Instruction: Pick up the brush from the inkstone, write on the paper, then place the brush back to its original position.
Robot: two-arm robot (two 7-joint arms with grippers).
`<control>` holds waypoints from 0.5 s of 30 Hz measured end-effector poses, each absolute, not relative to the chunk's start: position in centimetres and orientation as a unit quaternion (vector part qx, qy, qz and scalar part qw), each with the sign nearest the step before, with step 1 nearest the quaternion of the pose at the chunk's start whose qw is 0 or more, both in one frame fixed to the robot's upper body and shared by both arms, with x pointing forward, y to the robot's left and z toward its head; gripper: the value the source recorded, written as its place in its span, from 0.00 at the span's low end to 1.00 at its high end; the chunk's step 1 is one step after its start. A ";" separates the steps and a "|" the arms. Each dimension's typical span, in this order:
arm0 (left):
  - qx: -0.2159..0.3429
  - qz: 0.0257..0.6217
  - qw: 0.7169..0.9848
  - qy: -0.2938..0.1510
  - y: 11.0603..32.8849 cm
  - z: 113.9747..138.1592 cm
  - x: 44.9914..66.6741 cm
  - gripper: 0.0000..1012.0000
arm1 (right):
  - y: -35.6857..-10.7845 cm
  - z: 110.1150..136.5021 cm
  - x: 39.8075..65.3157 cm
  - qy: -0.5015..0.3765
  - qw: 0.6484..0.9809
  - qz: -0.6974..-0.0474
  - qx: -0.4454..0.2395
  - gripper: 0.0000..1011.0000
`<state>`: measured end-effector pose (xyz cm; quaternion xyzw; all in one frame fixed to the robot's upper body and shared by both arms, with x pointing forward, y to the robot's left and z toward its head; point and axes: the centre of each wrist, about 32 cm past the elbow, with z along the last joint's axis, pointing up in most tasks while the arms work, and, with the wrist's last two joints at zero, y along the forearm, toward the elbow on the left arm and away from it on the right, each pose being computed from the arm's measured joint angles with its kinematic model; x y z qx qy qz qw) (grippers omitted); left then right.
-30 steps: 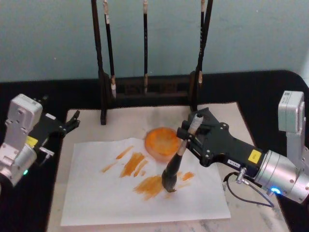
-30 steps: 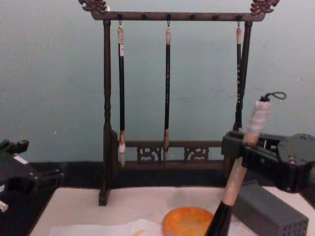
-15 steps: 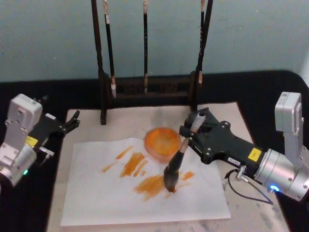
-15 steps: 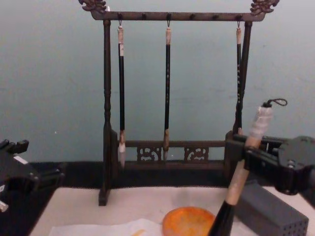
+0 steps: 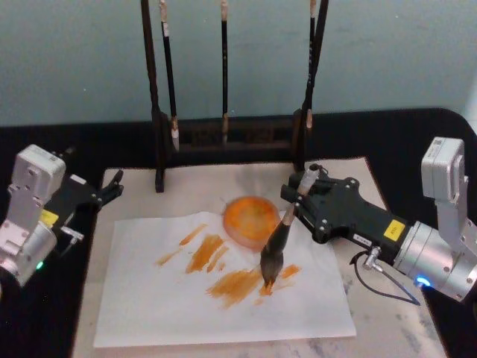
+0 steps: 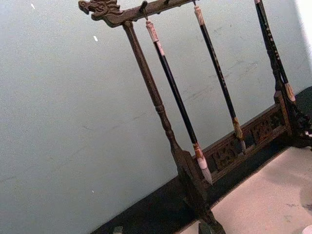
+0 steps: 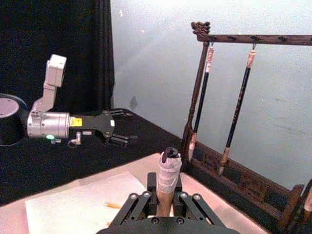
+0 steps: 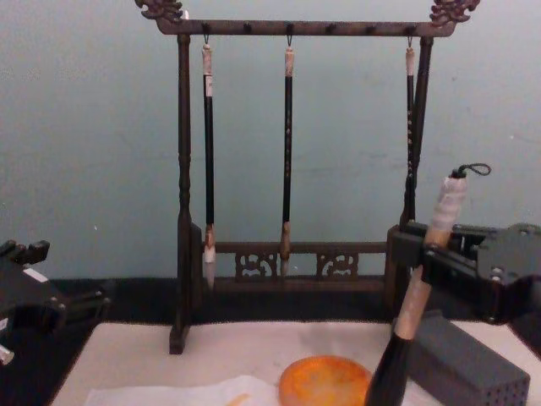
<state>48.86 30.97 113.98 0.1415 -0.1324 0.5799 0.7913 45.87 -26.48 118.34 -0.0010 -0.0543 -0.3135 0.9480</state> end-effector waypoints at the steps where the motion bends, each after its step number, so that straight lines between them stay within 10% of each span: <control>1: 0.141 0.580 0.791 -0.132 31.0 114.0 48.9 0.99 | -26.5 118.3 46.0 -0.056 0.947 -0.315 -0.002 0.17; 15: 0.142 0.580 0.791 -0.132 31.0 114.0 48.9 0.99 | -26.6 118.1 46.8 -0.066 0.943 -0.326 -0.007 0.17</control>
